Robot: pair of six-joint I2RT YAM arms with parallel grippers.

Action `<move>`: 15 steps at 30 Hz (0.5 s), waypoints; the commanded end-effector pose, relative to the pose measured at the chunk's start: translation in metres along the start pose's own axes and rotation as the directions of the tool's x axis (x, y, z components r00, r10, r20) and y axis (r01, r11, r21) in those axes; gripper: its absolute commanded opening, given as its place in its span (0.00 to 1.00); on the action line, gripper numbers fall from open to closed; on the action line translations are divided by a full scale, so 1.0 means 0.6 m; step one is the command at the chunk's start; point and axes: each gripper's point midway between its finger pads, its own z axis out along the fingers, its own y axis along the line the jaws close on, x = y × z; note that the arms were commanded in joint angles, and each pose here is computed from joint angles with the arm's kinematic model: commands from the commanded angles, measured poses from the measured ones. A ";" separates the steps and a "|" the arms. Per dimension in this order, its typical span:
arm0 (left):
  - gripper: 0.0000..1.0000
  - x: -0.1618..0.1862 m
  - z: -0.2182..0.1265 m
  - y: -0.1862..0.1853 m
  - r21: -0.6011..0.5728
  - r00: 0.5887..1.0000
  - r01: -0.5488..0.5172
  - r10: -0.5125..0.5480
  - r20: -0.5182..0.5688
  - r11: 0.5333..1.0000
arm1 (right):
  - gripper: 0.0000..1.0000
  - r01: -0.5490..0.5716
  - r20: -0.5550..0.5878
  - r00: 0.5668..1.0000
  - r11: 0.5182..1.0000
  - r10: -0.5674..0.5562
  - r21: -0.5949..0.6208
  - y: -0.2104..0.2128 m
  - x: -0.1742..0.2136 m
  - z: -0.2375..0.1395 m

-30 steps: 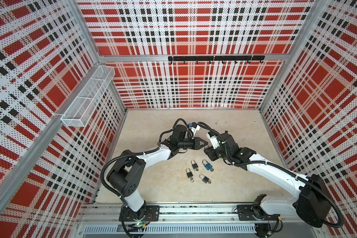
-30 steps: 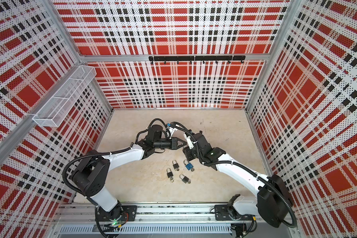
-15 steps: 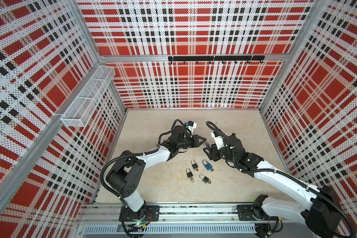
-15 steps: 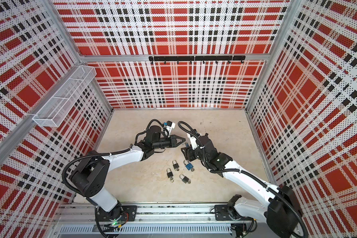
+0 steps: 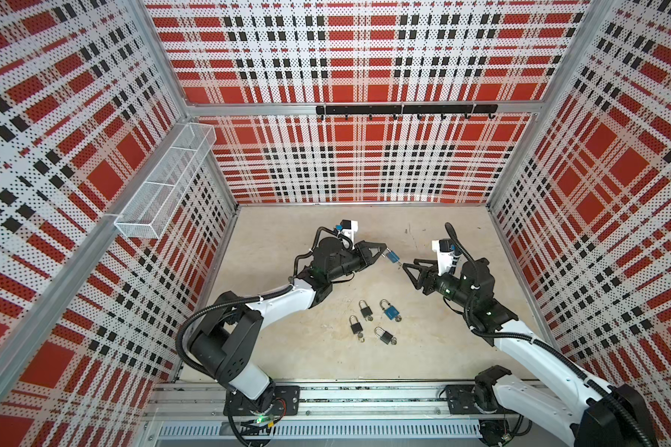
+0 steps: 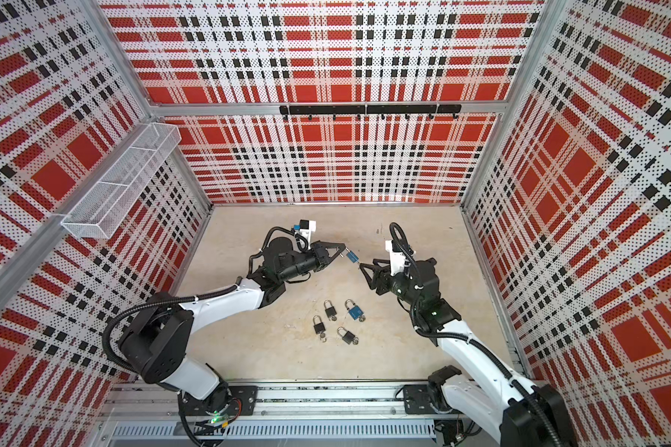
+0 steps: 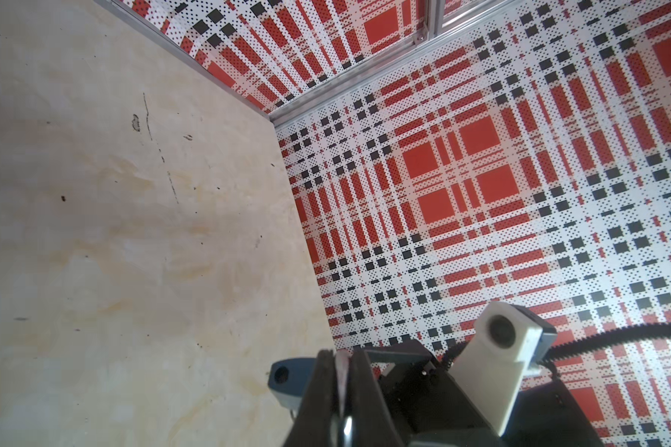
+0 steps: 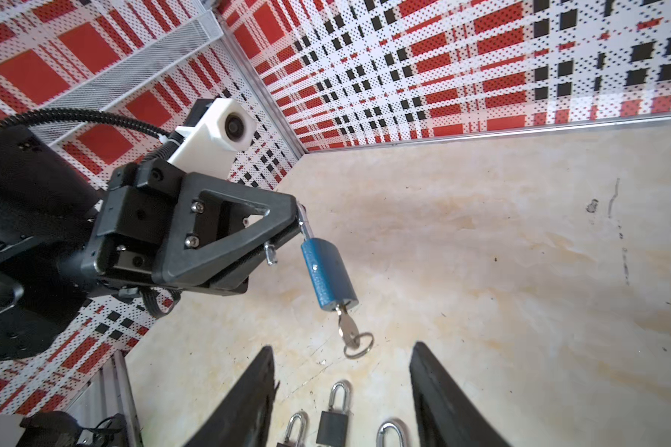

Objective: Lock with the key

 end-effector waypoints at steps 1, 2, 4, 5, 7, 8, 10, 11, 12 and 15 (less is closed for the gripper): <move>0.00 -0.012 -0.009 -0.052 0.086 0.999 0.021 -0.025 0.038 0.996 | 0.52 0.029 0.055 0.998 0.993 -0.023 -0.113 0.033 -0.029 0.010; 0.00 -0.010 -0.008 -0.054 0.088 0.999 0.024 -0.027 0.034 0.996 | 0.50 0.031 0.053 0.998 0.992 -0.025 -0.126 0.035 -0.029 0.014; 0.00 -0.004 -0.004 -0.057 0.091 0.999 0.029 -0.032 0.022 0.995 | 0.48 0.032 0.048 0.999 0.988 -0.025 -0.150 0.041 -0.033 0.021; 0.00 -0.004 -0.002 -0.058 0.093 0.999 0.035 -0.037 0.020 0.995 | 0.47 0.035 0.045 0.999 0.987 -0.028 -0.155 0.042 -0.034 0.024; 0.00 -0.001 0.000 -0.062 0.098 0.999 0.040 -0.041 0.012 0.994 | 0.47 0.039 0.043 0.999 0.986 -0.032 -0.160 0.043 -0.037 0.029; 0.00 -0.001 0.000 -0.064 0.101 0.999 0.041 -0.042 0.011 0.994 | 0.47 0.044 0.043 0.998 0.986 -0.038 -0.163 0.044 -0.039 0.030; 0.00 -0.002 0.000 -0.068 0.105 0.999 0.040 -0.041 0.011 0.994 | 0.47 0.053 0.046 0.998 0.986 -0.046 -0.157 0.044 -0.044 0.031; 0.00 -0.002 0.001 -0.068 0.106 0.999 0.041 -0.042 0.010 0.994 | 0.47 0.058 0.046 0.998 0.986 -0.051 -0.155 0.044 -0.046 0.032; 0.00 -0.002 0.001 -0.068 0.105 0.999 0.043 -0.044 0.008 0.994 | 0.47 0.060 0.046 0.998 0.986 -0.053 -0.154 0.045 -0.048 0.033; 0.00 -0.002 0.001 -0.070 0.109 0.999 0.047 -0.048 0.004 0.993 | 0.44 0.062 0.036 0.998 0.986 -0.057 -0.155 0.044 -0.048 0.039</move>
